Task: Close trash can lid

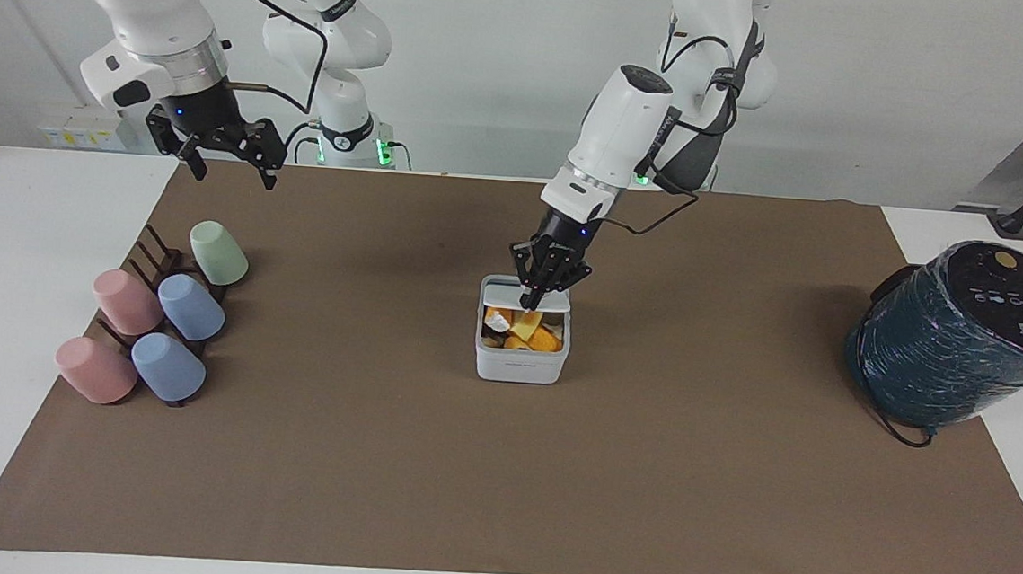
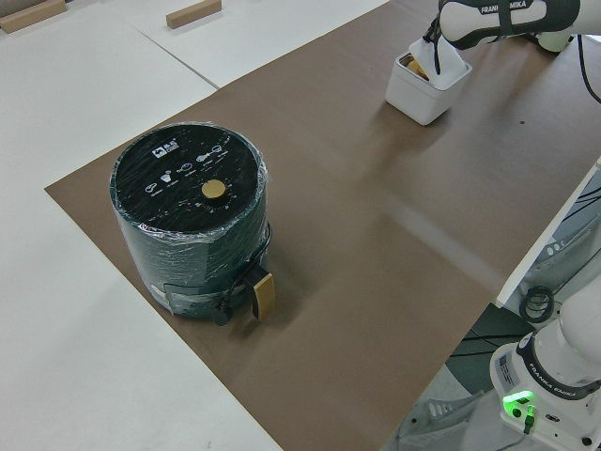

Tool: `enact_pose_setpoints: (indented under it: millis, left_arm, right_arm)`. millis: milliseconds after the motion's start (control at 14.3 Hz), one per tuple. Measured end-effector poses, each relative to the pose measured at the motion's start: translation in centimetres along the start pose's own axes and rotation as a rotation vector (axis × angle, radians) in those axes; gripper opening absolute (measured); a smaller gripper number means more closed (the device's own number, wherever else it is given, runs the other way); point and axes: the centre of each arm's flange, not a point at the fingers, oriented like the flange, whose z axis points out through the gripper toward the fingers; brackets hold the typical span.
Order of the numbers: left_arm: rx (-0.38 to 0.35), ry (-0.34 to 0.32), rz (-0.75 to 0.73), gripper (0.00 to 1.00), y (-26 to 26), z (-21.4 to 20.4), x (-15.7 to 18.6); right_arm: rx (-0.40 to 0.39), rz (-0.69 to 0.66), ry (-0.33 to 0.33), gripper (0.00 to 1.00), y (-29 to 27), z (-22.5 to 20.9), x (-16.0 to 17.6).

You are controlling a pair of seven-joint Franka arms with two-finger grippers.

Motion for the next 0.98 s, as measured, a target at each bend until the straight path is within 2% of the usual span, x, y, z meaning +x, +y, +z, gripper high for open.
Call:
enact_pose_setpoints:
  millis: [980]
  left_arm:
    - [0.018,-0.019,0.006,0.11,-0.9,2.9,-0.4]
  right_arm:
    - [0.0,0.0,0.0,1.0,0.0,0.0,0.0]
